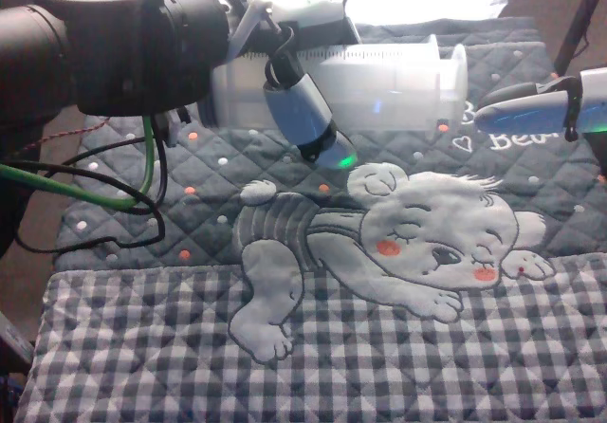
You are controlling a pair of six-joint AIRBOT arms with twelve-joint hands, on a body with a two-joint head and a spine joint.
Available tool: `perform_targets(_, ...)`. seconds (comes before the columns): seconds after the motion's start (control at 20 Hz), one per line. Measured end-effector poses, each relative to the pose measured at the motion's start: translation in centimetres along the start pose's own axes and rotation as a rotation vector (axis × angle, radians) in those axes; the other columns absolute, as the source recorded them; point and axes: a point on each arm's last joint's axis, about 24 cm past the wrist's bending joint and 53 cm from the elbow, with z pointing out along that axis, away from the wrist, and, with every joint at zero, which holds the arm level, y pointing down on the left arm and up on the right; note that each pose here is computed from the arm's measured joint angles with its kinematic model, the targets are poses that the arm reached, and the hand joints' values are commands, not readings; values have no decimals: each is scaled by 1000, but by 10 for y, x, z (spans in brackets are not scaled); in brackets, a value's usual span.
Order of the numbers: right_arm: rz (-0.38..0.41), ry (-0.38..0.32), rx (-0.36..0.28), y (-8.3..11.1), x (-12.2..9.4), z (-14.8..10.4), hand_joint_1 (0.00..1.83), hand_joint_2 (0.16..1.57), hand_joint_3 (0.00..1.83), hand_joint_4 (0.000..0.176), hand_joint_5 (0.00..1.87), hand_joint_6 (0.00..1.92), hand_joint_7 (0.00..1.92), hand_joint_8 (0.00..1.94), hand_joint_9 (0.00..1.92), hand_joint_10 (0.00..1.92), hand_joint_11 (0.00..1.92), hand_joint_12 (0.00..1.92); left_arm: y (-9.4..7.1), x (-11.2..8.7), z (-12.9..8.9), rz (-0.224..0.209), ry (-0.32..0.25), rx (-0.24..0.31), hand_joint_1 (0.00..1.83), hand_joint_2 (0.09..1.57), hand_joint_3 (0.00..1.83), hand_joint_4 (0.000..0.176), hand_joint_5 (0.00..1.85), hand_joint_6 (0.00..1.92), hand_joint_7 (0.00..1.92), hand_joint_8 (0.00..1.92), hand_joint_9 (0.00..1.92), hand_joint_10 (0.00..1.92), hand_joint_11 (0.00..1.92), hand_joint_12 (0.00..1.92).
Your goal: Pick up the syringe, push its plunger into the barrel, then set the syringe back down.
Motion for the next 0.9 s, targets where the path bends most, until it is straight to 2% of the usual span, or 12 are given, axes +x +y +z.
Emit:
perform_targets(0.05,0,0,0,0,0,0,711,687,4,127,0,0,0,0,0,0,69,61,-1,0,0,-1,1,3,1147,1021,504,0,659,1547,827,1489,801,1775,802,1921)
perform_targets(0.1,0,-1,0,0,0,0,689,685,3,126,0,0,0,0,0,0,100,80,-1,0,0,-1,1,3,1166,1143,157,0,710,1358,877,1299,790,1528,743,1818)
perform_targets(0.15,0,-1,0,0,0,0,694,689,3,132,0,0,0,0,0,0,74,74,-1,1,-1,1,3,3,1009,1095,41,12,663,733,784,652,747,900,588,1391)
perform_targets(0.2,0,-1,0,0,0,0,693,697,6,127,0,0,0,0,0,0,65,73,-1,2,-1,-2,4,4,1001,1064,7,0,738,301,827,213,786,424,485,1076)
perform_targets(0.25,0,-1,-1,0,0,0,689,695,4,126,0,0,0,0,0,0,43,68,-1,3,-1,6,6,4,996,1017,0,0,775,84,797,53,766,152,455,815)
perform_targets(0.3,0,-1,-2,0,0,0,682,697,4,126,0,0,0,0,0,0,20,64,-1,3,-1,3,7,3,947,1001,0,0,730,17,713,10,710,35,446,663)
perform_targets(0.4,1,-4,-3,1,-1,0,704,699,2,139,0,0,0,0,0,0,37,78,-1,3,-2,2,8,7,775,914,3,90,438,0,411,0,420,0,204,675)
perform_targets(0.7,1,-7,-4,1,-2,0,692,679,0,142,0,0,0,0,0,0,26,96,3,2,-4,3,5,0,771,822,0,114,320,5,314,5,297,8,14,707)
perform_targets(0.75,1,-6,-4,1,-2,0,703,702,5,146,0,0,0,0,0,0,8,97,3,2,-4,3,5,0,682,754,0,174,205,5,182,7,174,7,0,376)
perform_targets(0.8,1,-6,-5,1,-1,0,703,702,5,146,0,0,0,0,0,0,8,97,3,2,-4,1,5,1,682,754,0,174,205,5,182,7,174,7,0,376)
perform_targets(0.85,1,-6,-5,1,-1,0,702,688,0,142,0,0,0,0,0,0,39,120,2,2,-4,-1,6,2,667,703,0,176,107,2,71,4,71,3,0,42)
perform_targets(0.9,1,-7,-5,1,-2,0,686,679,0,142,0,0,0,0,0,0,28,120,2,2,-4,-4,6,3,606,681,0,176,30,0,14,0,13,0,0,8)
